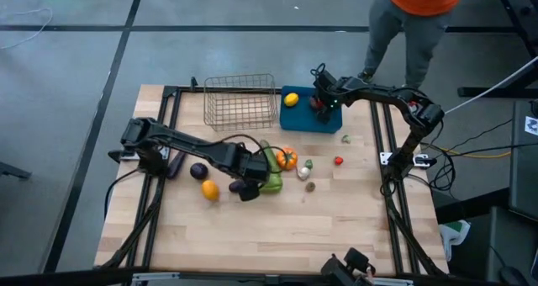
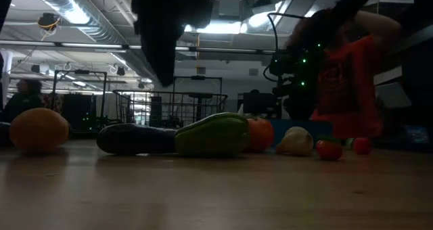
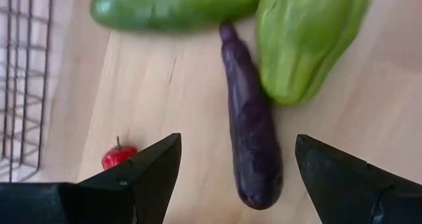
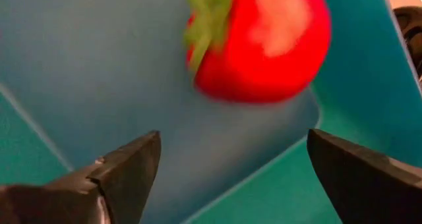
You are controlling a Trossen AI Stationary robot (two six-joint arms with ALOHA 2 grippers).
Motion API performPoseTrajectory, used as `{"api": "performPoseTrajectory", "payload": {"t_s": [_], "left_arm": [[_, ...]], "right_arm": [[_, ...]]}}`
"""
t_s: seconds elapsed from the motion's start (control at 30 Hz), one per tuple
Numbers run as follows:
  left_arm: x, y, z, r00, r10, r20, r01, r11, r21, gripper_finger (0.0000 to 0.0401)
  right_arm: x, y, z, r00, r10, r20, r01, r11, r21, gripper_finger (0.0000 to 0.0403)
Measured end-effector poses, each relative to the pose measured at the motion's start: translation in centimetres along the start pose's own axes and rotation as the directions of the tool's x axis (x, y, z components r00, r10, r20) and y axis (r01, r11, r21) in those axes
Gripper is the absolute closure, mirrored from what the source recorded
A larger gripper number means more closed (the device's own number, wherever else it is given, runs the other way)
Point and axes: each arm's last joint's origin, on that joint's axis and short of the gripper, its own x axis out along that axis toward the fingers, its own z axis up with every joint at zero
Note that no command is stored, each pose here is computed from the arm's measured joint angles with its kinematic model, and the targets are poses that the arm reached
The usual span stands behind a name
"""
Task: Sort produce into baskets
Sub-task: Put the left eggplant into the wire basket
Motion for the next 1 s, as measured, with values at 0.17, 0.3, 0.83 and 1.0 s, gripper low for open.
{"api": "performPoseTrajectory", "payload": {"t_s": [0.17, 0.3, 0.83, 1.0], "left_arm": [[1.9, -0.6, 0.0, 0.998, 0.013, -0.066, -0.013, 1.000, -0.003, 0.0109], [3.2, -1.1, 0.1, 0.994, 0.003, -0.112, -0.003, 1.000, 0.005, 0.0109], [8.3, -1.7, 0.4, 0.975, 0.059, -0.216, -0.032, 0.992, 0.123, 0.0109], [9.1, -1.6, 0.4, 0.969, 0.064, -0.238, -0.026, 0.987, 0.158, 0.0121]], "right_arm": [[-1.6, -0.2, -0.1, 0.999, -0.006, 0.038, 0.006, 1.000, 0.003, 0.0026], [-3.6, -0.4, -0.4, 0.996, -0.010, 0.089, 0.010, 1.000, 0.010, 0.0027], [-13.5, 0.3, -3.5, 0.908, 0.215, 0.361, -0.226, 0.974, -0.012, 0.0027], [-15.5, 2.7, -4.1, 0.860, 0.318, 0.398, -0.293, 0.948, -0.125, 0.0027]]}}
